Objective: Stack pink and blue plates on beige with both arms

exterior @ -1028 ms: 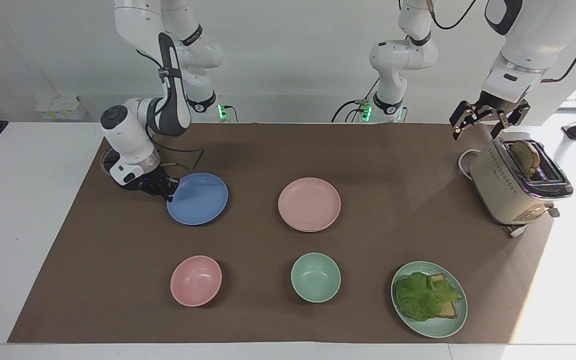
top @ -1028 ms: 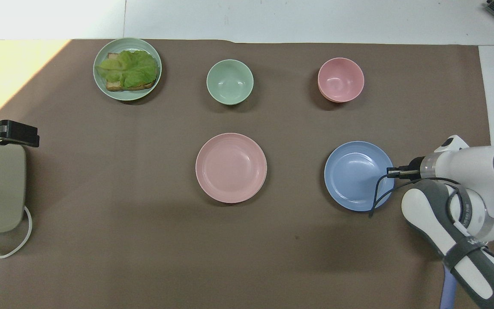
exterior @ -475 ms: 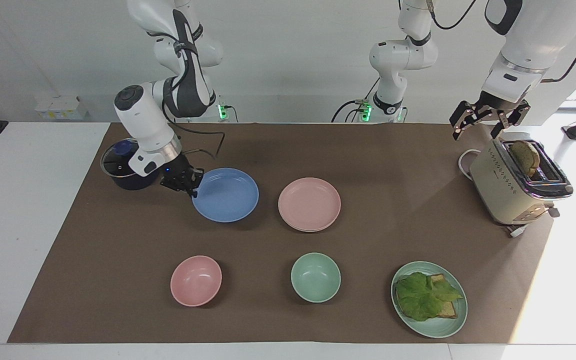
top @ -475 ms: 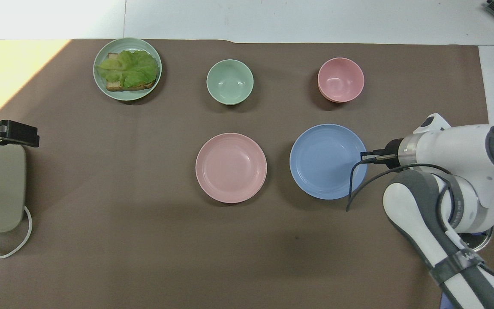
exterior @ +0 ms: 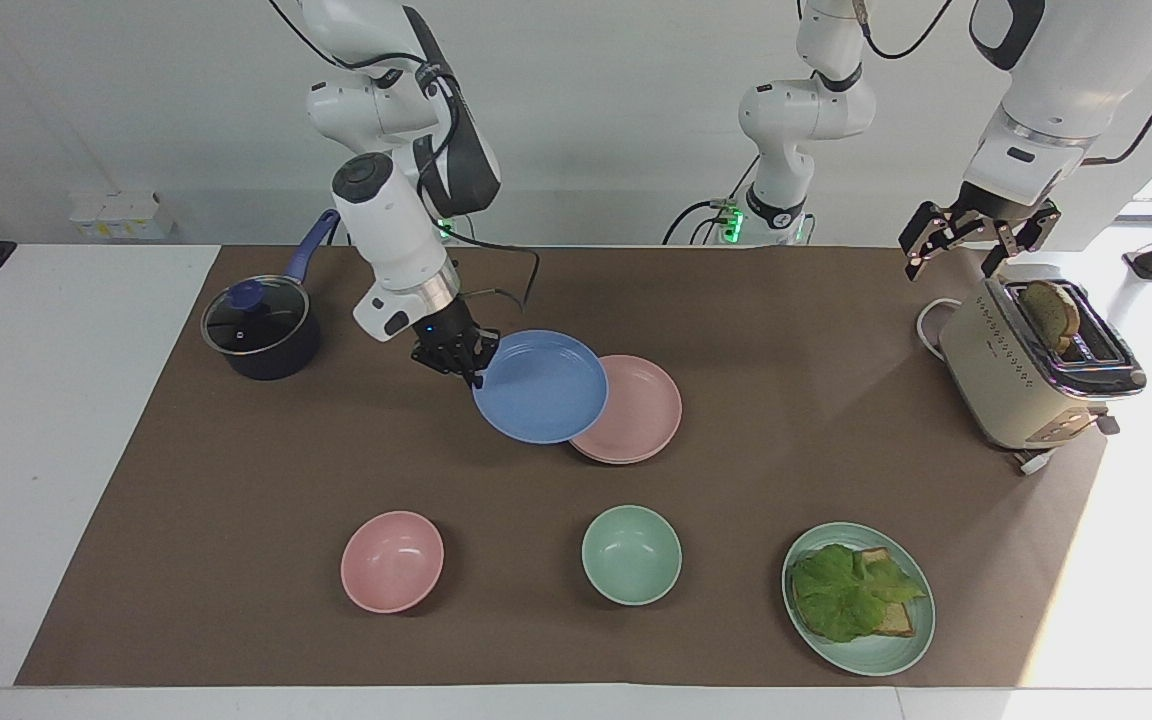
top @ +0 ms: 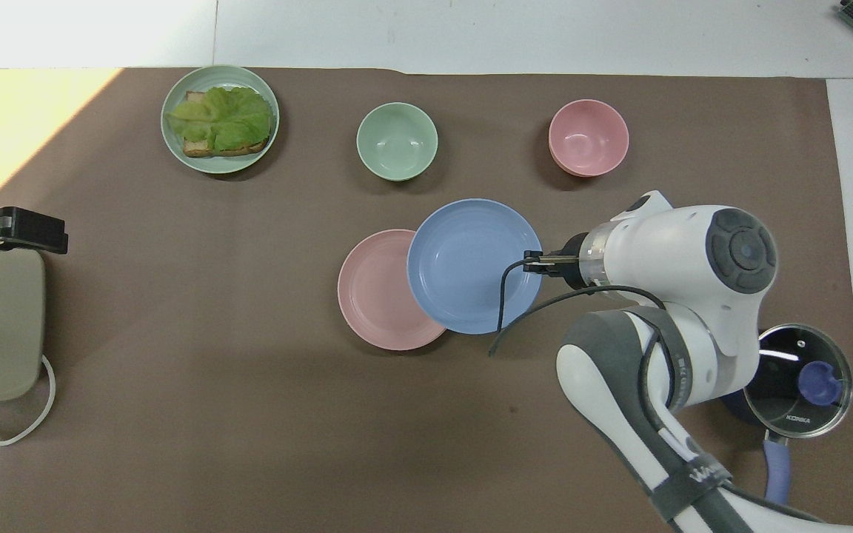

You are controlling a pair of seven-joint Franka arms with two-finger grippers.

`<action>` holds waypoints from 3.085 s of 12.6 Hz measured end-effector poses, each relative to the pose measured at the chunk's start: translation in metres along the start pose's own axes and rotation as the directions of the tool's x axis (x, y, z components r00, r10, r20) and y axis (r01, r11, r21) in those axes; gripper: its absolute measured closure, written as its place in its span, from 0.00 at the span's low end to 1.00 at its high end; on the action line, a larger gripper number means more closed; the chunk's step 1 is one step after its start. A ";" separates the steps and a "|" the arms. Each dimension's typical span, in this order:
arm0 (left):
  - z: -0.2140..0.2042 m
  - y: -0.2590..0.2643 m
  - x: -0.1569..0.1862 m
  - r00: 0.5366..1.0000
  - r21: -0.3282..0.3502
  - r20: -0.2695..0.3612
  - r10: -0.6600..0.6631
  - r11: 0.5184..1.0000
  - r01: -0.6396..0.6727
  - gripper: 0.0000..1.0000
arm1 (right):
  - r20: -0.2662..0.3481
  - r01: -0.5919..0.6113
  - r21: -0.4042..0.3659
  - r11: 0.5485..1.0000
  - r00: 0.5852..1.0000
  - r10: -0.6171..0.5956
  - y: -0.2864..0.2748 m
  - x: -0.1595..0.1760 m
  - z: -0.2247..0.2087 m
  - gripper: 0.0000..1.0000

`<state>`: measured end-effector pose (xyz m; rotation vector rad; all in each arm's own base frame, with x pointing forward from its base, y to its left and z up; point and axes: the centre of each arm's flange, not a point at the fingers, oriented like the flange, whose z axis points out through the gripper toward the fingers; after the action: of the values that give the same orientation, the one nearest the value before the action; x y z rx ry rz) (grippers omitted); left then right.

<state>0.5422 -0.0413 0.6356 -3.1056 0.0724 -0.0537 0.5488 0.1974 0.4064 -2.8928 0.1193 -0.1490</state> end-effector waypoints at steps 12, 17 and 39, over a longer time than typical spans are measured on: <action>0.000 0.000 0.000 1.000 0.000 0.000 0.000 1.000 0.000 0.00 | 0.007 -0.081 0.010 0.997 0.997 0.081 -0.071 -0.027 0.087 0.91; 0.000 0.000 0.000 1.000 0.000 0.000 0.000 1.000 0.000 0.00 | 0.004 -0.122 0.018 0.992 0.992 0.122 -0.079 -0.027 0.080 0.35; 0.000 0.000 0.000 1.000 0.000 0.000 0.000 1.000 0.000 0.00 | 0.008 -0.201 -0.310 0.929 0.977 0.214 0.163 0.048 -0.277 0.00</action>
<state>0.5422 -0.0413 0.6356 -3.1056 0.0723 -0.0536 0.5541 -0.0297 0.6380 -3.1636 0.4813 -0.0326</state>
